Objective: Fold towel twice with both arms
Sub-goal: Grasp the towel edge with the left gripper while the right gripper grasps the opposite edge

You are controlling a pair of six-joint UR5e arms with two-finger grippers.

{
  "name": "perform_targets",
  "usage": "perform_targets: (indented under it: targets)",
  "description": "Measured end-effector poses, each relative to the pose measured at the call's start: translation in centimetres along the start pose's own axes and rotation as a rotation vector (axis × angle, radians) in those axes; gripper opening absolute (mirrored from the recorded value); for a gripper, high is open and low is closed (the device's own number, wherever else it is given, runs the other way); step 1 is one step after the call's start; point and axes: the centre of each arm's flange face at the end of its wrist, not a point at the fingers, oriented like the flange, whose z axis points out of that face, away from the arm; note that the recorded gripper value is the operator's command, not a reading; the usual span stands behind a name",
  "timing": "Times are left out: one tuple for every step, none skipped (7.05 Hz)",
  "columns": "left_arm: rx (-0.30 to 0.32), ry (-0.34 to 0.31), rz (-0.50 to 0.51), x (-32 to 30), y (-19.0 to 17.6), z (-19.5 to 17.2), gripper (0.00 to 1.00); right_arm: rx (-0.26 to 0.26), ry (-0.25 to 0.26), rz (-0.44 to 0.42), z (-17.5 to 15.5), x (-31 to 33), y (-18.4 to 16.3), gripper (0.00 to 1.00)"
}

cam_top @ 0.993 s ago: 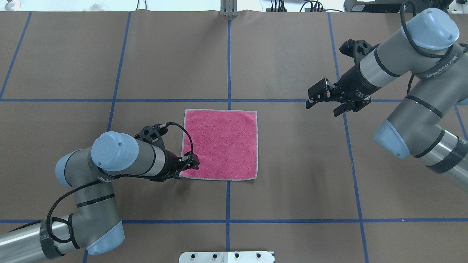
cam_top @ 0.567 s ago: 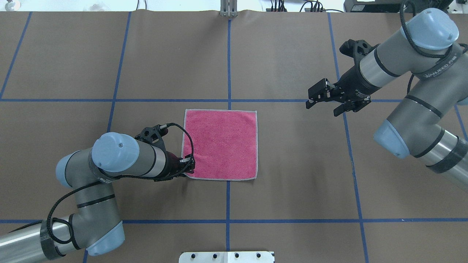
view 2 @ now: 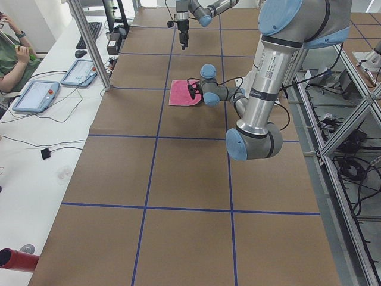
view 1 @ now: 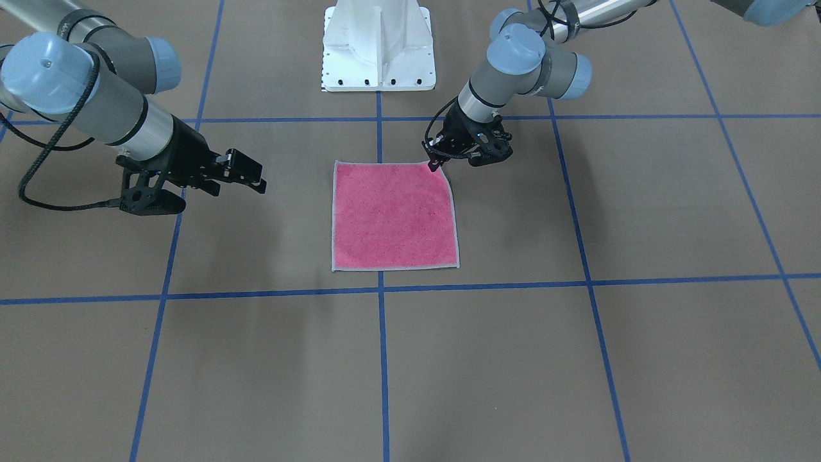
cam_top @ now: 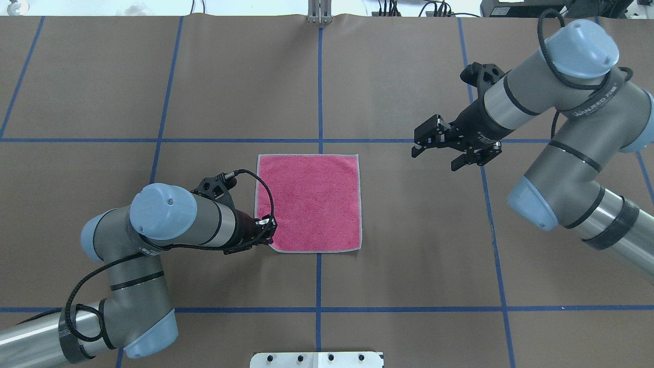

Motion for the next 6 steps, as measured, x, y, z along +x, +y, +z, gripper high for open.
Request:
perform_targets:
  targets:
    - [-0.001, 0.007, -0.009, 0.5, 0.1, -0.1, 0.00, 0.009, 0.008, 0.024, 2.4, -2.2, 2.0, 0.99]
    - [-0.002, 0.011, -0.012, 0.7, 0.2, -0.2, 0.00, 0.026, 0.016, 0.045, 5.3, -4.6, 4.6, 0.99]
    - [-0.002, 0.013, -0.013, 0.8, 0.3, -0.2, 0.00, 0.040, 0.027, 0.052, 7.9, -6.0, 7.0, 0.99]
    - [-0.002, 0.014, -0.014, 0.8, 0.3, -0.2, 0.00, 0.052, 0.043, 0.046, 10.3, -6.7, 9.2, 0.99]
    - [-0.002, 0.013, -0.015, 0.8, 0.3, -0.2, 0.00, 0.058, 0.058, 0.040, 12.2, -6.9, 11.0, 0.99]
    - [-0.002, 0.011, -0.015, 0.8, 0.2, -0.1, 0.00, 0.054, 0.070, 0.035, 13.5, -6.9, 12.3, 0.97]
